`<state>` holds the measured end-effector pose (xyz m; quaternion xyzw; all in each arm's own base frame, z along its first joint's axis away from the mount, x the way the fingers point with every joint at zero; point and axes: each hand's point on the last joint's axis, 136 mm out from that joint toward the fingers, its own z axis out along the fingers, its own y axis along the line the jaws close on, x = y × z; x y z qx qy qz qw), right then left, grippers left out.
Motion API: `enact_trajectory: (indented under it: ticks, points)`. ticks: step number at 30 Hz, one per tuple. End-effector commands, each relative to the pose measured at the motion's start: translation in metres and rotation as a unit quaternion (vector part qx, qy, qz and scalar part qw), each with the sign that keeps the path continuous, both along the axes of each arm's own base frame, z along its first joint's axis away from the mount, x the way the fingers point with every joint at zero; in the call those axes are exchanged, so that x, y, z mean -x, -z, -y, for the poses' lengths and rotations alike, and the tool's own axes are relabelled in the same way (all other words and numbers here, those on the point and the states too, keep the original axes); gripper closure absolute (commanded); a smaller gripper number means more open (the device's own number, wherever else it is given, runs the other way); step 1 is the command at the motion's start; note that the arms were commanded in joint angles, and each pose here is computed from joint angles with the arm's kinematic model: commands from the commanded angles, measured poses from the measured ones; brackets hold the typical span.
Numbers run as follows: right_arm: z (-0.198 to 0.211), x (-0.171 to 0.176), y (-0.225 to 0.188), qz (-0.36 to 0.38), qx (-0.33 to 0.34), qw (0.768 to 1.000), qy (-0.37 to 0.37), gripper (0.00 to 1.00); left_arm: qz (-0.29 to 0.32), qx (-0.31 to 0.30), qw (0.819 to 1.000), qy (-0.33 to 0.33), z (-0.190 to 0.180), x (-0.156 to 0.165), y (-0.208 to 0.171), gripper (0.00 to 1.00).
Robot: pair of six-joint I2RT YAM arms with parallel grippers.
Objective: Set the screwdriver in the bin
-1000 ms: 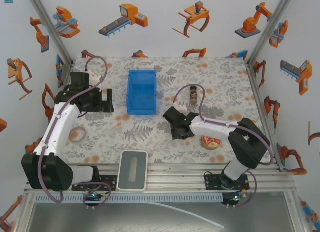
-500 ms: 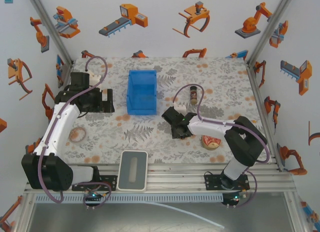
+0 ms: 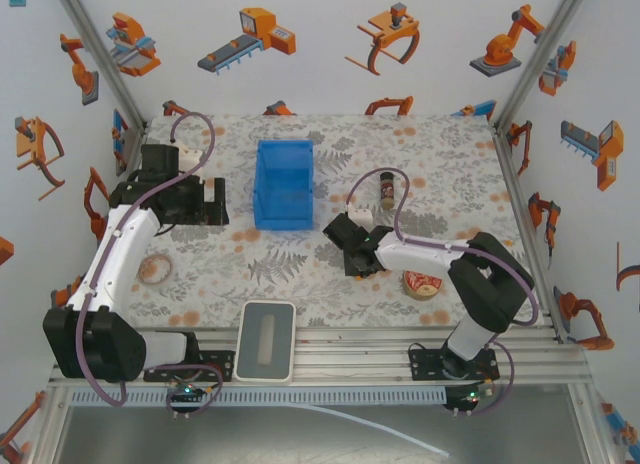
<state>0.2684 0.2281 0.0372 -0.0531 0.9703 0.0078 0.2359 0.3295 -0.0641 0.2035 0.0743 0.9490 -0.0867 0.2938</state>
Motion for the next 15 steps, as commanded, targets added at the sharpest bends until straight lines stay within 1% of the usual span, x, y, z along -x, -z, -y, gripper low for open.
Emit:
enact_trajectory:
  ticks: [1,5,7,15]
  points:
    - [0.001,0.004,-0.003,0.002,-0.012,1.0,0.007,0.8,0.014,-0.005,1.0,0.0,-0.001,0.003,-0.017,0.02]
    - [0.0,0.003,-0.016,0.014,-0.025,1.0,0.004,0.82,0.02,-0.012,1.0,-0.006,-0.004,0.003,-0.023,0.02]
    - [-0.001,0.004,-0.026,0.022,-0.033,0.999,-0.003,0.86,0.023,-0.012,1.0,-0.006,-0.005,0.004,-0.027,0.02]
    - [-0.001,0.005,-0.063,0.042,-0.045,0.998,-0.028,0.87,0.035,-0.017,0.999,-0.011,-0.007,0.007,-0.035,0.02]
